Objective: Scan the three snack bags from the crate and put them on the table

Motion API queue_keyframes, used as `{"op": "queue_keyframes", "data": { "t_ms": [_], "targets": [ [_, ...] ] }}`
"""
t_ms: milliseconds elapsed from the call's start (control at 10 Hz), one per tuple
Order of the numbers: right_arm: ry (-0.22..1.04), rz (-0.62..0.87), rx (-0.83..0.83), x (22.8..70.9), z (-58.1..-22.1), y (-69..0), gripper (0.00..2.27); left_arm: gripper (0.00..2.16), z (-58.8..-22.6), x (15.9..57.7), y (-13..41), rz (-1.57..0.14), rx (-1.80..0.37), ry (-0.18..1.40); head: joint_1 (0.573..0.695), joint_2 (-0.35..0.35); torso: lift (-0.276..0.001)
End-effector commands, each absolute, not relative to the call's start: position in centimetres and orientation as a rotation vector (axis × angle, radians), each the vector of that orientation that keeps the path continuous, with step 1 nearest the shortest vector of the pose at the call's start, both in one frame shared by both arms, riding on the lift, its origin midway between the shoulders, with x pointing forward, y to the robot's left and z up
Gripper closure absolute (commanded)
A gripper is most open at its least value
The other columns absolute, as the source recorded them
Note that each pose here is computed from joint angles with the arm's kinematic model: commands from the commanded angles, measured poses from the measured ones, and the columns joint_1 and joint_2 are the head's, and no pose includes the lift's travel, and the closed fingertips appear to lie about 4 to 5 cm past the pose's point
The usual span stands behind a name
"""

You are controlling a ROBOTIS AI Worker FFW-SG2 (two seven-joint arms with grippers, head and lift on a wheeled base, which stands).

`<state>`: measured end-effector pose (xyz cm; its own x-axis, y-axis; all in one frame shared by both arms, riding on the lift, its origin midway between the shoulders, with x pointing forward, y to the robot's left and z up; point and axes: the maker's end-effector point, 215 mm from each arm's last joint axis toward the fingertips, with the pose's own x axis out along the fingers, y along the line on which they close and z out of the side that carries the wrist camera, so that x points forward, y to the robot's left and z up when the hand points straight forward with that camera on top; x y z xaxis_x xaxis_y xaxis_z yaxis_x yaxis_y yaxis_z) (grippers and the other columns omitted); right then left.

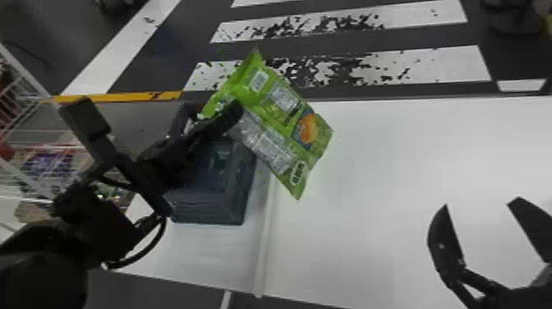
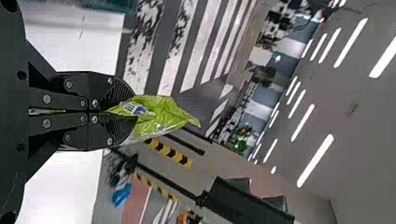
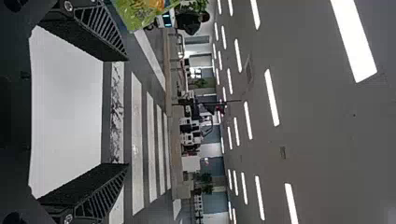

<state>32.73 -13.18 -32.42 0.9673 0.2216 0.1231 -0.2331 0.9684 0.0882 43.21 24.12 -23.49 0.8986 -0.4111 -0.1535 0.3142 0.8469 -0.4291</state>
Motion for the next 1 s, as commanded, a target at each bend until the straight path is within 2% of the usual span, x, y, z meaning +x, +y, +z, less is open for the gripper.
{"op": "queue_keyframes", "data": {
  "t_ms": [0, 300, 600, 900],
  "targets": [
    [-0.125, 0.222, 0.103, 33.2, -32.0, -13.7, 0.08, 1.84, -27.2, 43.5, 18.5, -0.501, -0.523, 0.316, 0.695, 0.199, -0.094],
    [-0.071, 0.198, 0.074, 35.9, -33.4, -15.3, 0.08, 1.84, -33.0, 44.7, 11.2, -0.623, -0.672, 0.372, 0.695, 0.019, -0.094],
    [0.034, 0.202, 0.036, 40.7, -35.4, -18.2, 0.08, 1.84, -39.0, 46.2, 6.6, -0.686, -0.754, 0.403, 0.695, -0.091, -0.094],
    [0.101, 0.177, 0.020, 43.0, -36.5, -21.3, 0.08, 1.84, -42.2, 47.3, 2.7, -0.755, -0.790, 0.488, 0.695, -0.177, -0.094]
  ]
}}
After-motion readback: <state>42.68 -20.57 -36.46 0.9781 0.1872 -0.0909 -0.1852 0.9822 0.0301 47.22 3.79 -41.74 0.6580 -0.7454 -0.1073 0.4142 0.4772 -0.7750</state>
